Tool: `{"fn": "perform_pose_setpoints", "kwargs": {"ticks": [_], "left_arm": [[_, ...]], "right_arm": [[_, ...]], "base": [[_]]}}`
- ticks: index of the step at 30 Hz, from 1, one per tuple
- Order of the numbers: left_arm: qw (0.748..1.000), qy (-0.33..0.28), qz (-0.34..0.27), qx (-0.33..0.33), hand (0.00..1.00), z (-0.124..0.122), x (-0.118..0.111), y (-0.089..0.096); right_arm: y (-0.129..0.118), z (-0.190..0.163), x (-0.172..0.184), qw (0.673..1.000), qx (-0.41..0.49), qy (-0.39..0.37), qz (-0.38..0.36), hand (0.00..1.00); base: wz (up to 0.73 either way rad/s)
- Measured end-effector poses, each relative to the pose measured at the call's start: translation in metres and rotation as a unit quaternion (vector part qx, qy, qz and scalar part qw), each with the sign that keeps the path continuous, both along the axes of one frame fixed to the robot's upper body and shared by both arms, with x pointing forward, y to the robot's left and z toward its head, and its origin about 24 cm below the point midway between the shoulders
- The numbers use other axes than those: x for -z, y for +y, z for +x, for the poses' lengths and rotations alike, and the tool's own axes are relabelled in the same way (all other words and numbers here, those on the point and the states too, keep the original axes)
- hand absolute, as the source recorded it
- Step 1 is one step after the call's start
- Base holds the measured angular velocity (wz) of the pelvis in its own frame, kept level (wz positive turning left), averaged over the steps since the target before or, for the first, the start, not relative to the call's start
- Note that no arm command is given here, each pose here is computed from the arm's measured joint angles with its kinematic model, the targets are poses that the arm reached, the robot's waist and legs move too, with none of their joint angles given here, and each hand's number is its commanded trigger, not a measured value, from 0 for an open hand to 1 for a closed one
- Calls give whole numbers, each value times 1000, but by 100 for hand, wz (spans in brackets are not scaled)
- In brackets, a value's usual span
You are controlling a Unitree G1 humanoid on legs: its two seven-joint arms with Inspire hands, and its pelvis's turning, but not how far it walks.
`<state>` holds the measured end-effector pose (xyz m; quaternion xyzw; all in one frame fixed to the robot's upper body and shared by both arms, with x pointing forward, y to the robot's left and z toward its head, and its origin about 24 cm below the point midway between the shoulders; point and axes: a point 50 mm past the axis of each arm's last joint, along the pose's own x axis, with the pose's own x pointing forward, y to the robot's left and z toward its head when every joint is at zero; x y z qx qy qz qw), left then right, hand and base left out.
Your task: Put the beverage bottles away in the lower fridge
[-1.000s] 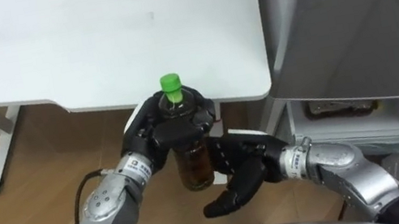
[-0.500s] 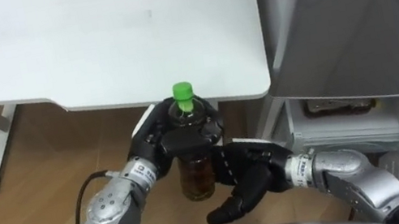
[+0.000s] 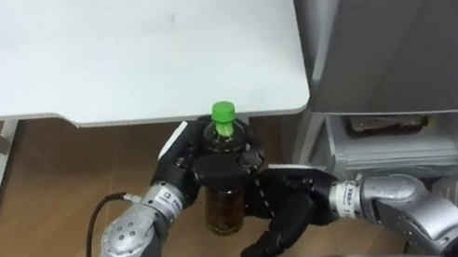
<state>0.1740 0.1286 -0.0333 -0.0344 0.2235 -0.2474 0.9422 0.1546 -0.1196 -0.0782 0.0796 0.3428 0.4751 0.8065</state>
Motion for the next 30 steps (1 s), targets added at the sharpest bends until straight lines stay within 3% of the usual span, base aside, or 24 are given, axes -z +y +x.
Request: {"fn": "perform_pose_setpoints", "kwargs": {"ticks": [10, 11, 12, 13, 17, 20, 21, 22, 30], "left_arm": [[997, -11, 55, 47, 100, -2, 2, 2], [997, -11, 54, 47, 100, -2, 2, 2], [997, -11, 54, 47, 100, -2, 2, 2], [997, -11, 54, 47, 100, -2, 2, 1], [997, -16, 56, 44, 100, -2, 0, -1], [998, -13, 42, 51, 100, -4, 0, -6], [998, -13, 40, 54, 100, -5, 0, -8], [997, -10, 36, 61, 100, -6, 0, -11], [997, -9, 39, 59, 100, -6, 0, -7]], "right_arm": [[1, -6, 2, 1000, -12, 10, 0, 0], [1, -6, 2, 1000, -10, 11, 3, 15], [1, -6, 2, 1000, -8, 13, 5, 15], [1, -7, 2, 1000, -2, 20, 11, 58], [-2, -8, 5, 999, 29, 36, 18, 70], [-9, -10, 11, 996, 73, 59, 9, 66], [-10, -10, 13, 995, 80, 62, 4, 48], [-12, -11, 15, 993, 94, 68, -3, 0], [-10, -13, 16, 989, 116, 87, 24, 0]], "base": [[0], [0], [0], [0], [0], [0], [0], [0], [0]]}}
